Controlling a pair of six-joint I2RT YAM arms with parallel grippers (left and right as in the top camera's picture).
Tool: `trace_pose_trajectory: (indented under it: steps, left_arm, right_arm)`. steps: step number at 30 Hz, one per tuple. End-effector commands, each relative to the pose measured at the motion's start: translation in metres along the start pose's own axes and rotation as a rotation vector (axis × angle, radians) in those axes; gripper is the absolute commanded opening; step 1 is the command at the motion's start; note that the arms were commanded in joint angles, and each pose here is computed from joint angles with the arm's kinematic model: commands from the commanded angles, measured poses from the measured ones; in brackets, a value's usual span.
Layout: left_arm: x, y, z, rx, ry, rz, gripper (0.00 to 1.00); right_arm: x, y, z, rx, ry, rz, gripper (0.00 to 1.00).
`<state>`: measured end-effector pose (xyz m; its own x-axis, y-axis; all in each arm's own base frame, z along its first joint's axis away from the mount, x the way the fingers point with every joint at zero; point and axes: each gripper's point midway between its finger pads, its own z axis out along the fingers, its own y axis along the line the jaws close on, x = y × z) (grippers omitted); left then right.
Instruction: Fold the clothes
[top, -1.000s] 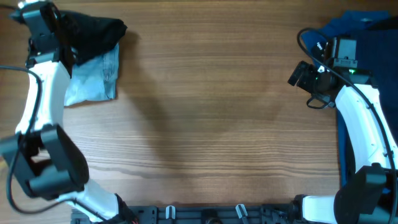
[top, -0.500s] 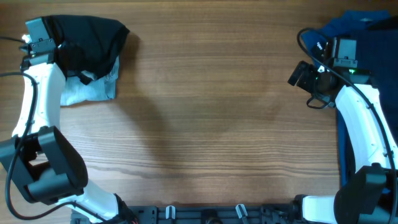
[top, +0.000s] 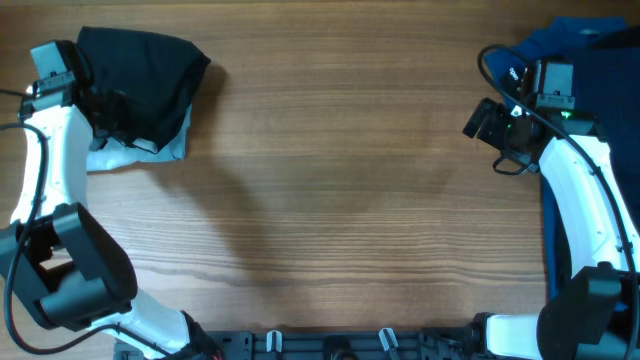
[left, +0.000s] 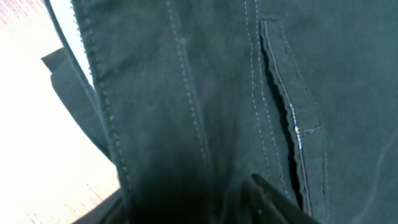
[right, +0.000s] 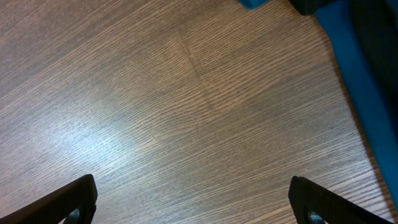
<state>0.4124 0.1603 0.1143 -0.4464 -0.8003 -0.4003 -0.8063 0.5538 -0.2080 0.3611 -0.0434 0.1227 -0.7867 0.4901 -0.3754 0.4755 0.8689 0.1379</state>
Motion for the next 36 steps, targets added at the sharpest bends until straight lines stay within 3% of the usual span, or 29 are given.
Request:
trace_pose_trajectory:
  steps: [1, 3, 7, 8, 9, 10, 11, 17, 26, 31, 36]
  left_arm:
    - [-0.013, 0.002, -0.02, 0.011, -0.054, 0.012, 0.6]
    - [-0.023, -0.005, -0.049, 0.062, -0.109, 0.009, 0.63]
    - [-0.027, -0.004, -0.098, 0.112, -0.172, 0.01, 0.8]
    - [-0.026, -0.004, -0.099, 0.112, -0.17, 0.033, 0.59]
    - [-0.024, -0.007, -0.098, 0.126, -0.158, 0.074, 0.21]
    - [-0.02, -0.012, -0.093, 0.146, -0.135, 0.121, 0.07]
    - [-0.018, -0.013, -0.089, 0.15, -0.122, 0.135, 0.04]
    - [0.038, -0.042, -0.031, 0.322, 0.178, 0.325, 0.04]
    - [0.098, -0.007, 0.063, 0.174, 0.456, 0.305, 0.04]
    - [0.1, -0.008, 0.07, 0.184, 0.462, 0.301, 0.04]
    - [0.056, -0.049, 0.007, 0.388, 0.288, 0.312, 0.04]
  right_arm:
    - [-0.005, -0.001, -0.003, 0.01, -0.02, 0.009, 1.0]
    - [-0.005, -0.001, -0.003, 0.009, -0.021, 0.009, 1.0]
    - [-0.005, -0.001, -0.003, 0.009, -0.021, 0.009, 1.0]
    - [-0.005, -0.001, -0.003, 0.009, -0.021, 0.009, 1.0]
    - [-0.005, -0.001, -0.003, 0.01, -0.02, 0.008, 1.0]
    - [-0.005, -0.001, -0.003, 0.009, -0.021, 0.009, 1.0]
    - [-0.005, -0.001, -0.003, 0.01, -0.02, 0.009, 1.0]
    - [-0.005, -0.001, -0.003, 0.009, -0.021, 0.008, 0.99]
    - [-0.005, -0.001, -0.003, 0.009, -0.021, 0.009, 1.0]
    - [-0.005, -0.001, -0.003, 0.009, -0.021, 0.009, 1.0]
    - [-0.005, -0.001, -0.003, 0.009, -0.021, 0.009, 1.0]
